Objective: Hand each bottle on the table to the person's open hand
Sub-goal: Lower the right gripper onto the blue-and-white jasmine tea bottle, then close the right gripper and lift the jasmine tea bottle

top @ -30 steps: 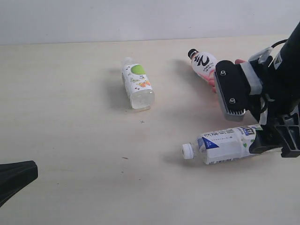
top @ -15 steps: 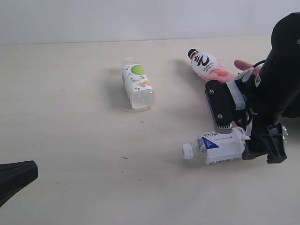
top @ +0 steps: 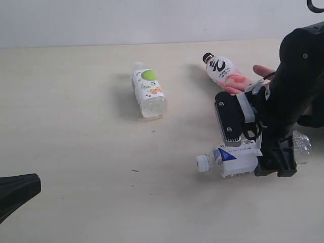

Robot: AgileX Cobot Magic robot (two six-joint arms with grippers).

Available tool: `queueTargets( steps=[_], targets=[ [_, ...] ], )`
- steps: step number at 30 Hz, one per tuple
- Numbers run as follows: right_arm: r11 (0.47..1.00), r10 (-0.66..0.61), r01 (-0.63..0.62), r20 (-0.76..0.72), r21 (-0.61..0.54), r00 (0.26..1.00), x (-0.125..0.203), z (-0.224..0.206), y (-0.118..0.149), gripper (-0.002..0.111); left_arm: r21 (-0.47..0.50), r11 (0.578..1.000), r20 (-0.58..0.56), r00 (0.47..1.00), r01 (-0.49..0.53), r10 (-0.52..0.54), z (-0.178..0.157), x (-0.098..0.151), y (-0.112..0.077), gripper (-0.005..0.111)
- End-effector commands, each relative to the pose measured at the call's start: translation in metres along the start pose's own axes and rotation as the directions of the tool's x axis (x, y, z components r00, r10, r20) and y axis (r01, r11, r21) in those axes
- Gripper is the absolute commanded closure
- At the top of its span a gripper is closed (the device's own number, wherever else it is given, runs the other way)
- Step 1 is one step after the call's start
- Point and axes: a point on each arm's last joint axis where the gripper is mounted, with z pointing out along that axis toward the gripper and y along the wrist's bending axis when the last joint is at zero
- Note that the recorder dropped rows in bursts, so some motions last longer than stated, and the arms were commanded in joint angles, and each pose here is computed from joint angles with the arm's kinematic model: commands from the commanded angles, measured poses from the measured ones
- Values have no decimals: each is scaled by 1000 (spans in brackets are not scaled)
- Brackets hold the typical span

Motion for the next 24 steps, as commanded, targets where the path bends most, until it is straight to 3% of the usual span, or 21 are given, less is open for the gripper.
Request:
queueTargets(
  steps=[1, 24],
  targets=[
    [1000, -3, 3, -1, 4, 1000, -1, 7, -1, 16, 2, 1000, 6, 1000, -12, 12, 0, 0, 0, 107],
    [1000, -3, 3, 5, 15, 1000, -5, 34, -9, 16, 2, 1000, 6, 1000, -12, 12, 0, 0, 0, 107]
  ],
)
